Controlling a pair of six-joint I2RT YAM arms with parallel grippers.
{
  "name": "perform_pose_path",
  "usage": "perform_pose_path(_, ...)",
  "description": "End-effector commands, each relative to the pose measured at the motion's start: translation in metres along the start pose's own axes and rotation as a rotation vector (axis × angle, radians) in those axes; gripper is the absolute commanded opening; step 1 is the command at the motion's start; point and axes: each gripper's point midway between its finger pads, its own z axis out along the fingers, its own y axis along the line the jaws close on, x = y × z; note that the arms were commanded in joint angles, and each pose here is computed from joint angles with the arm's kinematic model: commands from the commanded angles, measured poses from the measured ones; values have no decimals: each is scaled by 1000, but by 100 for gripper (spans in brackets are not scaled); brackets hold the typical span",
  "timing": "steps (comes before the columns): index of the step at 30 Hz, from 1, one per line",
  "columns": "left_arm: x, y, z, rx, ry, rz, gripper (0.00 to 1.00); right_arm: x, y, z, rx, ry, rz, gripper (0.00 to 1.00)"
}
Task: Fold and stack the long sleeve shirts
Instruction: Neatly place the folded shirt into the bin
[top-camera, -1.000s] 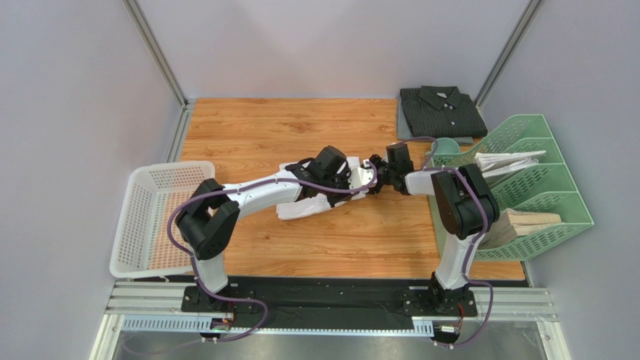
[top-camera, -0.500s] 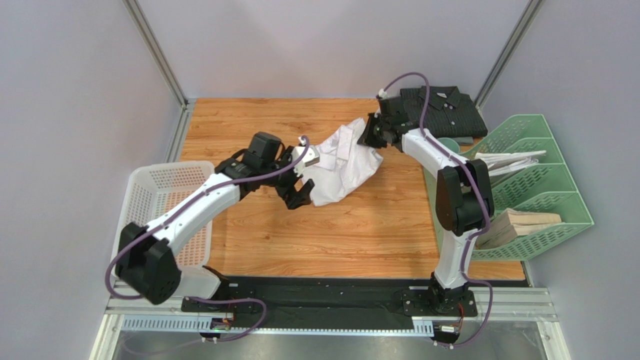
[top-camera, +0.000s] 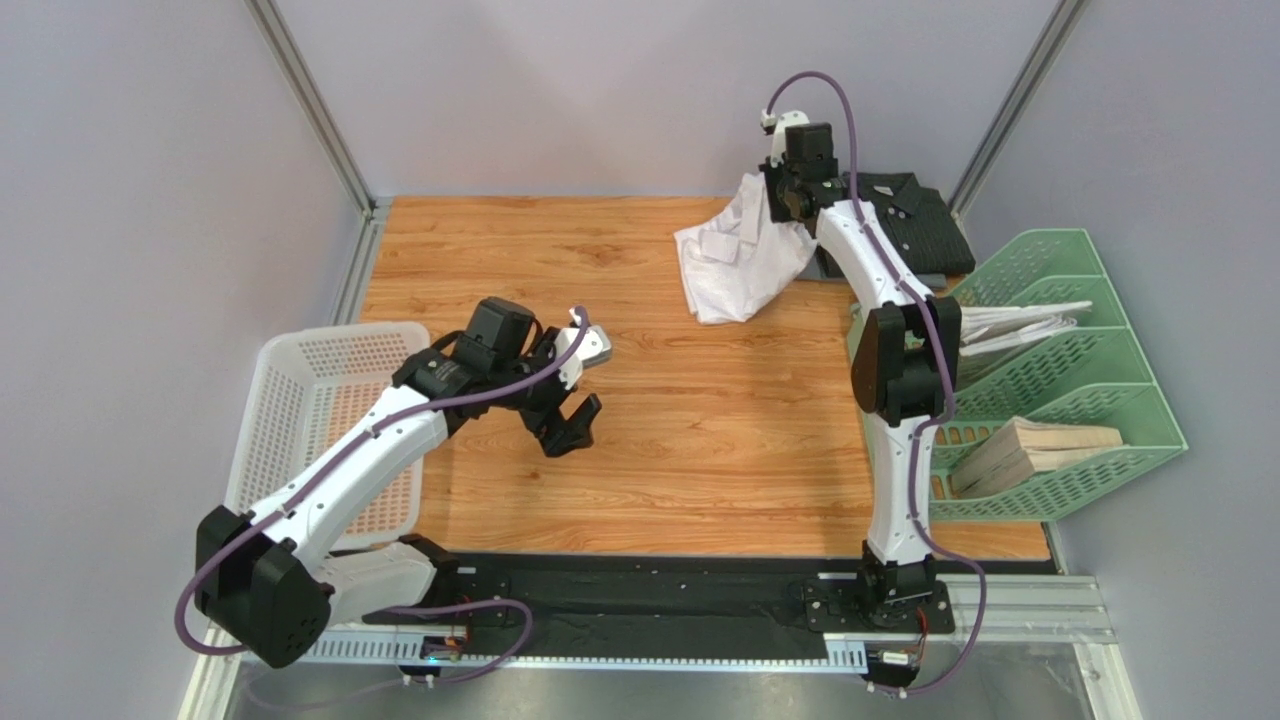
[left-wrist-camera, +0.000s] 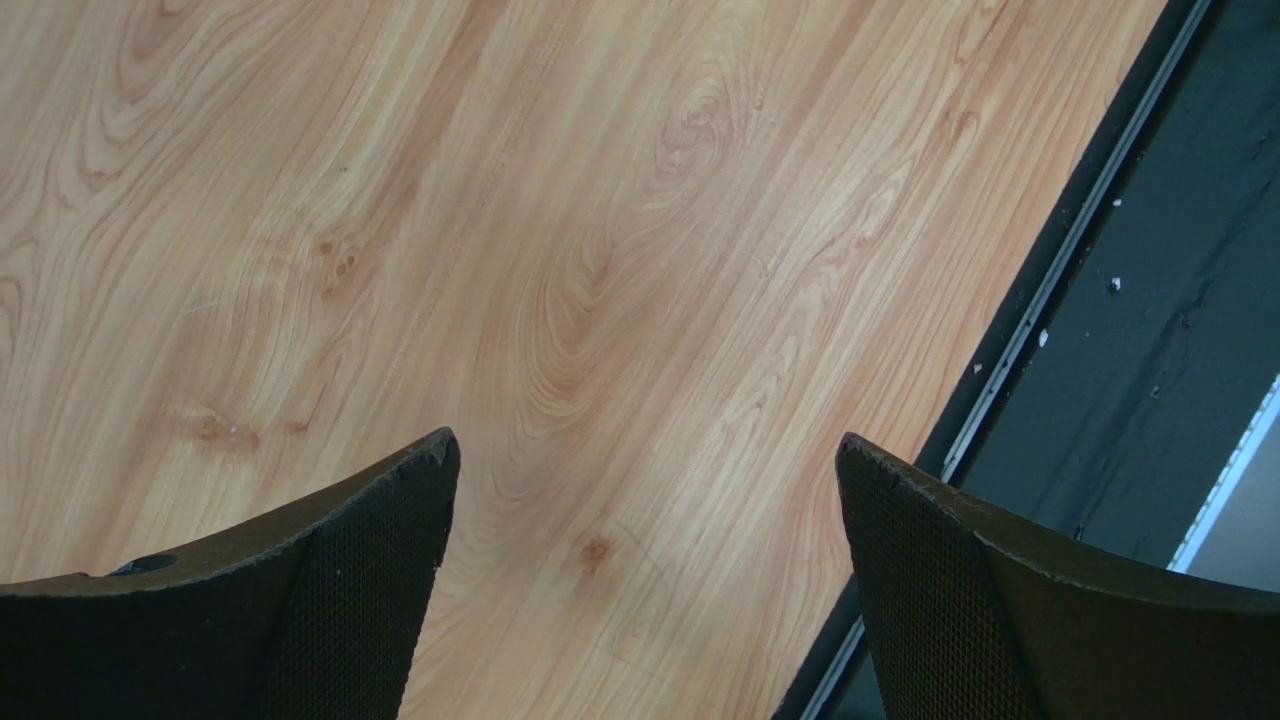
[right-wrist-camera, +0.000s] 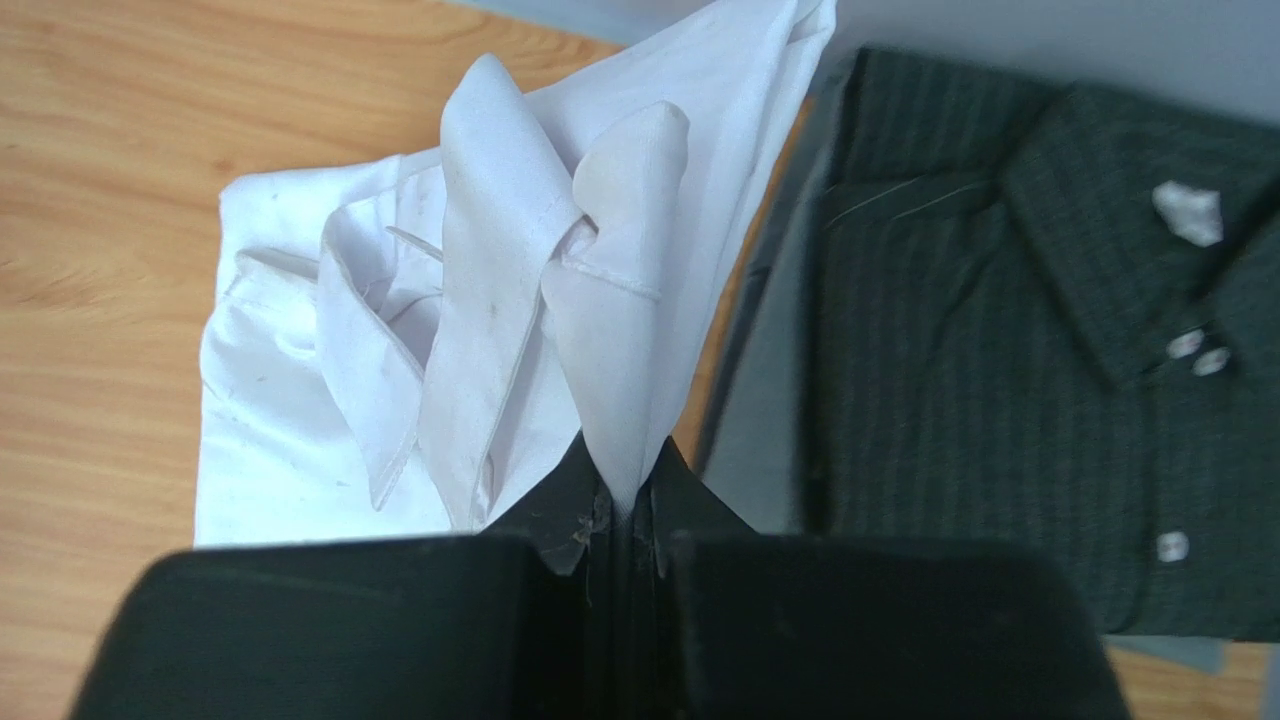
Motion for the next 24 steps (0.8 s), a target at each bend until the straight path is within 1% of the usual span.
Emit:
perform_pose_path(1, 5, -1, -9, -26, -1, -1, 99, -66, -47, -22, 139, -156, -149, 0)
perform_pose_path(5, 6, 3, -10, -47, 7, 7, 99, -86, -69, -33, 197, -203, -184, 0)
perform_pose_path(11, 7, 4, -7, -38, 19, 8, 99, -102, -86, -50, 252, -236, -212, 0)
perform_pose_path(19, 7, 6, -6, -44, 18, 14, 99, -137, -104, -82, 309, -328, -209, 0)
perform_pose_path(24, 8, 6, -7, -50, 16, 19, 99, -150, -114, -93, 343, -366, -194, 0)
